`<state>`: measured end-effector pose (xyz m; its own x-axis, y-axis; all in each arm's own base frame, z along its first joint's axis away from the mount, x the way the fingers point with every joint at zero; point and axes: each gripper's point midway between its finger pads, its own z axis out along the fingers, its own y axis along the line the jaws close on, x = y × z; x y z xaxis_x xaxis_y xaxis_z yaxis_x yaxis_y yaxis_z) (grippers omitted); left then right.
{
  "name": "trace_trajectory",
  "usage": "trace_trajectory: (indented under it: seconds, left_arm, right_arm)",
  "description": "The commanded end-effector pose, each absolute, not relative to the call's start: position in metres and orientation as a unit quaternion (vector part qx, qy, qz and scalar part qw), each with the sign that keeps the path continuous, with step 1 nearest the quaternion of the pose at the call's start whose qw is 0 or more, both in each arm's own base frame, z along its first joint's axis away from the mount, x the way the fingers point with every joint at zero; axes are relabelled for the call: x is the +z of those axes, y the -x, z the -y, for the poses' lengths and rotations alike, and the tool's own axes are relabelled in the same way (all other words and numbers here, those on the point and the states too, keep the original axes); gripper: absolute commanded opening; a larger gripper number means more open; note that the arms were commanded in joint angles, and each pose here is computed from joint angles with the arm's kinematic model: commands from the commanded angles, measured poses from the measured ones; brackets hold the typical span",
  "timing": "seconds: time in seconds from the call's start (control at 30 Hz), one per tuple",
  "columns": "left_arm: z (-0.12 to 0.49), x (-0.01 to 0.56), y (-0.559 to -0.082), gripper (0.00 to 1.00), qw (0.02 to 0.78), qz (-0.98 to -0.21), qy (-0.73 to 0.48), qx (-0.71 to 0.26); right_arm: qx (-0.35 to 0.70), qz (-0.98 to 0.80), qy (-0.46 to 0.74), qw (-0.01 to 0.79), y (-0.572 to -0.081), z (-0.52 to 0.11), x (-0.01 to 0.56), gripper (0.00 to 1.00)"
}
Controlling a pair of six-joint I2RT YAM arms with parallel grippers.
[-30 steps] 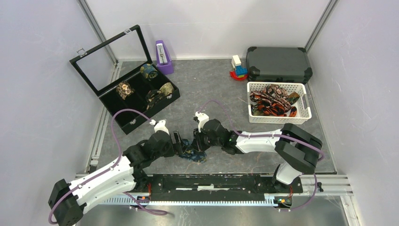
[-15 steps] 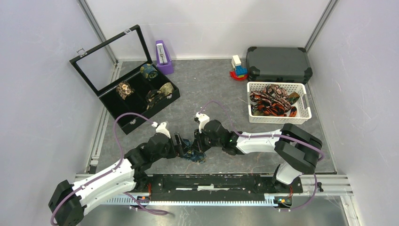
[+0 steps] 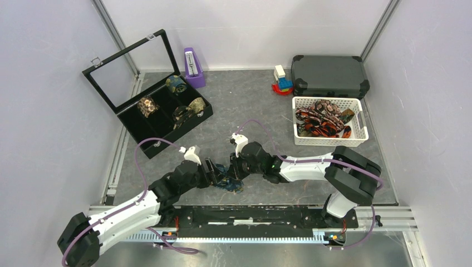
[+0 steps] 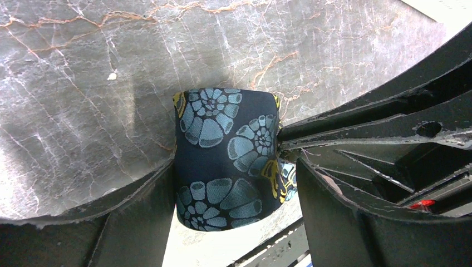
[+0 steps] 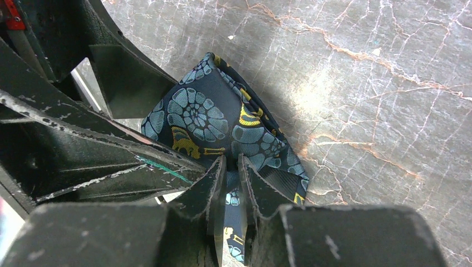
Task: Roll the ties
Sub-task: Roll the tie at the center of the board.
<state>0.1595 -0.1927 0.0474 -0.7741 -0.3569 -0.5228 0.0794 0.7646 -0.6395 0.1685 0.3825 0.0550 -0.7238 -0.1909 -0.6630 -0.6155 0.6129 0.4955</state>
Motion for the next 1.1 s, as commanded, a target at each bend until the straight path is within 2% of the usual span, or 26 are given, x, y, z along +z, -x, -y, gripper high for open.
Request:
trace_trajectory:
  seconds: [0.0, 0.33, 0.67, 0.8, 0.97, 1.07]
  left_arm:
    - [0.205, 0.063, -0.168, 0.81, 0.339, -0.853, 0.106, -0.383]
    - [0.207, 0.059, -0.169, 0.71, 0.34, -0.844, 0.12, -0.398]
    - [0.203, 0.056, -0.172, 0.39, 0.352, -0.843, 0.119, -0.39]
    - [0.201, 0.052, -0.17, 0.32, 0.35, -0.847, 0.117, -0.382]
    - [0.195, 0.046, -0.17, 0.26, 0.353, -0.853, 0.115, -0.366]
    - [0.192, 0.044, -0.17, 0.23, 0.355, -0.858, 0.111, -0.355]
  right_arm:
    - [0.378, -0.846, 0.237, 0.29, -0.166, -0.383, 0.058, 0.18]
    - [0.386, -0.844, 0.237, 0.287, -0.164, -0.385, 0.059, 0.18]
    - [0.389, -0.843, 0.238, 0.285, -0.162, -0.384, 0.058, 0.18]
    - [0.382, -0.842, 0.243, 0.293, -0.165, -0.382, 0.064, 0.23]
    - [0.373, -0.839, 0.248, 0.31, -0.168, -0.376, 0.077, 0.33]
    - [0.365, -0.838, 0.246, 0.322, -0.169, -0.367, 0.085, 0.36]
